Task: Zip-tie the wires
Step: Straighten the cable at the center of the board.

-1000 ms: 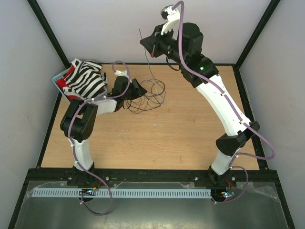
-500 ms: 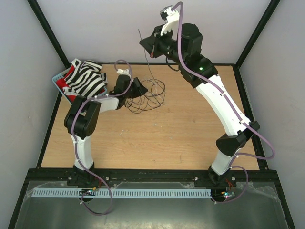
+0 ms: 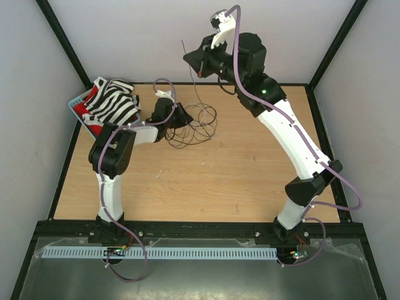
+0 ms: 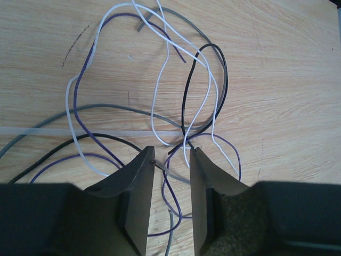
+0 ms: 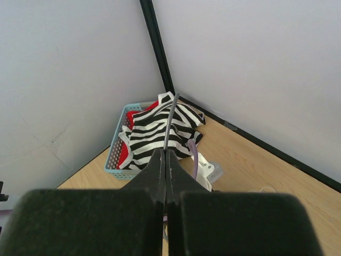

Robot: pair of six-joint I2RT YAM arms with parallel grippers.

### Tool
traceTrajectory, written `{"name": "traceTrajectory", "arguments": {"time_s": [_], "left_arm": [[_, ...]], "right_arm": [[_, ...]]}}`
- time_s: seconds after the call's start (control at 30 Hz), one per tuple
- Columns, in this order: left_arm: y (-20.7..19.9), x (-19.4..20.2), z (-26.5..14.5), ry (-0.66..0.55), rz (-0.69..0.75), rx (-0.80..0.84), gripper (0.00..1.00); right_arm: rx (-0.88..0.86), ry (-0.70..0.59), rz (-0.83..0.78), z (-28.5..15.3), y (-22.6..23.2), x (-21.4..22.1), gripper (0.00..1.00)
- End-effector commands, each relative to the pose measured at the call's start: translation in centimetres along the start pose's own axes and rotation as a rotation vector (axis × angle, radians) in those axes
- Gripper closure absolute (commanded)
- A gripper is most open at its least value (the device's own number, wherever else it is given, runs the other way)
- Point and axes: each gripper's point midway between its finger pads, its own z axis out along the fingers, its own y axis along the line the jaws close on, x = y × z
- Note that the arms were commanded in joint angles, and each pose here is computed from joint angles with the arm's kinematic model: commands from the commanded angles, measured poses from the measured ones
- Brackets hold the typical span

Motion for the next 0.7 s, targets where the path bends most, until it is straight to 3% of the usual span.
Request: {"name": "traceTrajectory", "arguments": {"time_s": [0.0,0.23,0.4,0.67], "left_arm": [[-0.9,-2.1,0.7,-0.049,0.036,0.034,0.68],[-1.5,-3.5,0.1,-0.066,0.075,0.065,1.00],[-2.2,-6.6,-2.4,-0.127,0.103,0.086,1.00],[-2.9,-13.6,-11.3,-0.324,0.147,0.063,1.00]], "right_arm": [[-0.026,-0.076,-0.029,-1.4,0.9,-2.7,1.00],[0.009,-0.081,-0.040,-1.9,0.3,-2.7,1.00],[0.127,-0.098,-0.072,-3.5,-1.6,-3.0,1.00],[0.548,-0.074,-0.180,-9.4,-9.0,-1.7,1.00]]}}
